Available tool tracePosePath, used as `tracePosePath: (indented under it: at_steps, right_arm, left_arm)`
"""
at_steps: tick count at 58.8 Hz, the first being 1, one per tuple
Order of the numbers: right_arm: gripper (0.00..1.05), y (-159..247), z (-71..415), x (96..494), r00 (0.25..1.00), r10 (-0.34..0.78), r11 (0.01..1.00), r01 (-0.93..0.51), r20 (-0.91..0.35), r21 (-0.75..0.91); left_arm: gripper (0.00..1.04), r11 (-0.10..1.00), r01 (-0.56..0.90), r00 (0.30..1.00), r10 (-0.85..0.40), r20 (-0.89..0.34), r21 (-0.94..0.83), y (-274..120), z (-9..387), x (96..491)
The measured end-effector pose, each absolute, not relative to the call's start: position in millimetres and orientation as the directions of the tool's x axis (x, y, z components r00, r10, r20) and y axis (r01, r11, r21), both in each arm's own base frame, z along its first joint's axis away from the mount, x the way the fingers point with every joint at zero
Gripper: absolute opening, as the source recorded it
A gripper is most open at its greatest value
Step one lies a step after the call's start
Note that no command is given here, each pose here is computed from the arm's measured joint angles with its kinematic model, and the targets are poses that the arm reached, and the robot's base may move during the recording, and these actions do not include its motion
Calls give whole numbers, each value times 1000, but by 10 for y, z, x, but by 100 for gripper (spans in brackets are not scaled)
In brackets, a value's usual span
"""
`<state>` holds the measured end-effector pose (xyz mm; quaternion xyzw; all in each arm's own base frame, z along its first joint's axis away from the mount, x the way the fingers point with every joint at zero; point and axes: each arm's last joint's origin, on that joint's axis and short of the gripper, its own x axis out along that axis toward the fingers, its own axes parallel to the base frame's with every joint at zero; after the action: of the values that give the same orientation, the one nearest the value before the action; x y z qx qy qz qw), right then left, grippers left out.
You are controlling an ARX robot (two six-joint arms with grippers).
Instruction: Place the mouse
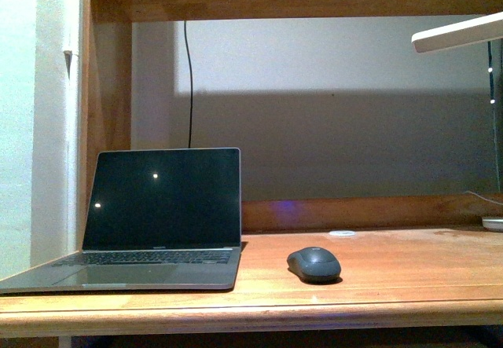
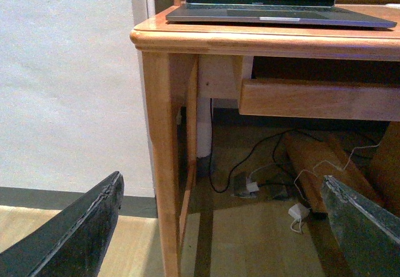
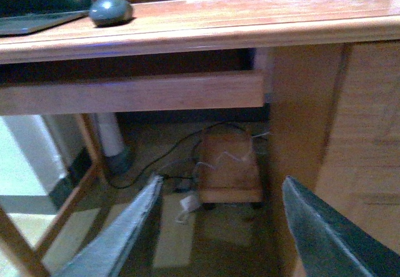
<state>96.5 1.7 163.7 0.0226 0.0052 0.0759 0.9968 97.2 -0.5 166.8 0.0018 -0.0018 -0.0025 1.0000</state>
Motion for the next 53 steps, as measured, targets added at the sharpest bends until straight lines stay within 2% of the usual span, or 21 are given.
tracePosePath:
  at_steps: [6, 13, 15, 16, 31, 44, 48, 53]
  right_arm:
    - [36, -3, 1640, 969, 1000, 9, 1000, -9, -5, 24]
    - [17, -4, 1645, 969, 1000, -1, 1000, 1, -1, 12]
    - [10, -2, 1647, 969, 1000, 0, 1000, 0, 1, 10]
    - [3, -2, 1652, 968, 1000, 0, 1000, 0, 4, 6]
    - [3, -2, 1674, 969, 1000, 0, 1000, 0, 6, 5]
    - [41, -2, 1674, 969, 1000, 0, 1000, 0, 6, 3]
    - [58, -3, 1674, 969, 1000, 0, 1000, 0, 6, 3]
    - [71, -2, 1674, 969, 1000, 0, 1000, 0, 6, 3]
  left_arm:
    - [97, 1000, 5, 1000, -5, 4, 4, -5, 1668, 972]
    - [97, 1000, 5, 1000, -5, 4, 4, -5, 1668, 972]
    - [97, 1000, 5, 1000, -5, 4, 4, -5, 1668, 972]
    - [97, 1000, 5, 1000, -5, 4, 4, -5, 1668, 972]
    - [97, 1000, 5, 1000, -5, 4, 4, -5, 1668, 972]
    - [97, 1000, 5, 1000, -5, 4, 4, -5, 1668, 972]
    - [97, 1000, 5, 1000, -5, 4, 4, -5, 1668, 972]
    - [97, 1000, 5, 1000, -5, 4, 4, -5, 1668, 972]
